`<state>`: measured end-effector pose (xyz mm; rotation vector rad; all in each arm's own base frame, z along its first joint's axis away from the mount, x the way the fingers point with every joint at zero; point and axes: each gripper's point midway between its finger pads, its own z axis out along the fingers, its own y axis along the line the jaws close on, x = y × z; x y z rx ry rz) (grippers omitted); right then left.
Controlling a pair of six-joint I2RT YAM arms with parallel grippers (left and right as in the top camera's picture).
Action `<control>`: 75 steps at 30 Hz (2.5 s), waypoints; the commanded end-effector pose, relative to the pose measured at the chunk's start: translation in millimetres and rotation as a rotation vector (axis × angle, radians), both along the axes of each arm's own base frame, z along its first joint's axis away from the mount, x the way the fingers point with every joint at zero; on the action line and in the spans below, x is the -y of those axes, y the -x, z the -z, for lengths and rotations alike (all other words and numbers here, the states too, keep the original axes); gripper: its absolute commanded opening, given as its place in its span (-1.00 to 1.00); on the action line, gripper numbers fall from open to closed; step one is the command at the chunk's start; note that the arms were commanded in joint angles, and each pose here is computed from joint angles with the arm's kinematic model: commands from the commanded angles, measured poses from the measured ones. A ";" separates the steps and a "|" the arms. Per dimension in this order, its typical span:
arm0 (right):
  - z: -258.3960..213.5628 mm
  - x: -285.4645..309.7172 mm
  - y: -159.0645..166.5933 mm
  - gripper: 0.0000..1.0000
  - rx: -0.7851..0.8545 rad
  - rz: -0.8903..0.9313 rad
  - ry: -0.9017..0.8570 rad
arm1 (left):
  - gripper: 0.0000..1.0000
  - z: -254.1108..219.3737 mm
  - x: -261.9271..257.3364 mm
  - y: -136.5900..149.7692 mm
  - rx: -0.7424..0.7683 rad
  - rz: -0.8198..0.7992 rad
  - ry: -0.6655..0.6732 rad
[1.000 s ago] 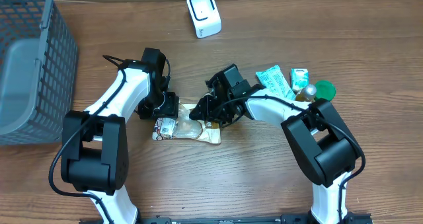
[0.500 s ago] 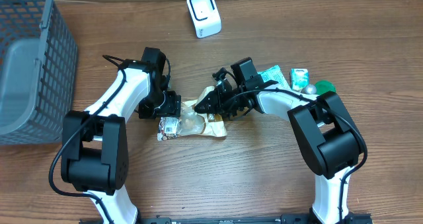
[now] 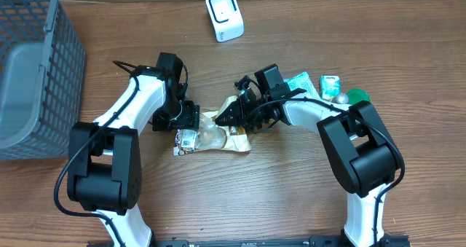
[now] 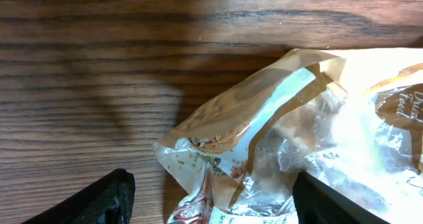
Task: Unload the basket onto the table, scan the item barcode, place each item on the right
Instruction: 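Release the left gripper and lift the pouch up toward the scanner, then hold the Pantree pouch in front of the white scanner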
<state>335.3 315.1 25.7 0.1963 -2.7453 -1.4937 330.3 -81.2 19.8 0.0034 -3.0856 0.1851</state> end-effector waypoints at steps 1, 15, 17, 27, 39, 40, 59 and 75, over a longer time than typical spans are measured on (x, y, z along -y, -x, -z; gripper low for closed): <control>-5.9 -2.8 -3.2 -0.43 0.030 -0.012 -0.032 | 0.60 -5.6 2.5 -0.8 0.016 0.002 0.007; -61.4 -18.1 -11.2 -0.53 0.164 -0.121 -0.196 | 0.69 -131.5 -14.0 -69.8 0.326 -0.102 0.169; -82.2 -19.1 -14.9 -0.55 0.234 -0.151 -0.200 | 0.72 -166.3 -40.6 -83.8 0.430 -0.181 0.179; -183.2 17.1 -68.7 -0.55 0.598 -0.161 0.243 | 1.00 -185.1 -156.0 -88.2 0.518 -0.435 0.038; -315.7 46.0 -127.3 -0.63 1.129 -0.034 0.559 | 1.00 -184.9 -163.1 -86.9 0.518 -0.451 0.027; -316.2 46.4 -132.5 -0.63 1.144 -0.018 0.578 | 0.99 -184.9 -163.1 -86.9 0.518 -0.451 0.027; -230.9 28.0 -260.5 -0.60 1.458 -0.014 0.925 | 0.99 -184.9 -163.1 -86.9 0.518 -0.451 0.027; -250.0 16.3 -281.1 -0.53 1.576 0.113 0.873 | 0.99 -184.9 -162.6 -87.0 0.518 -0.450 0.027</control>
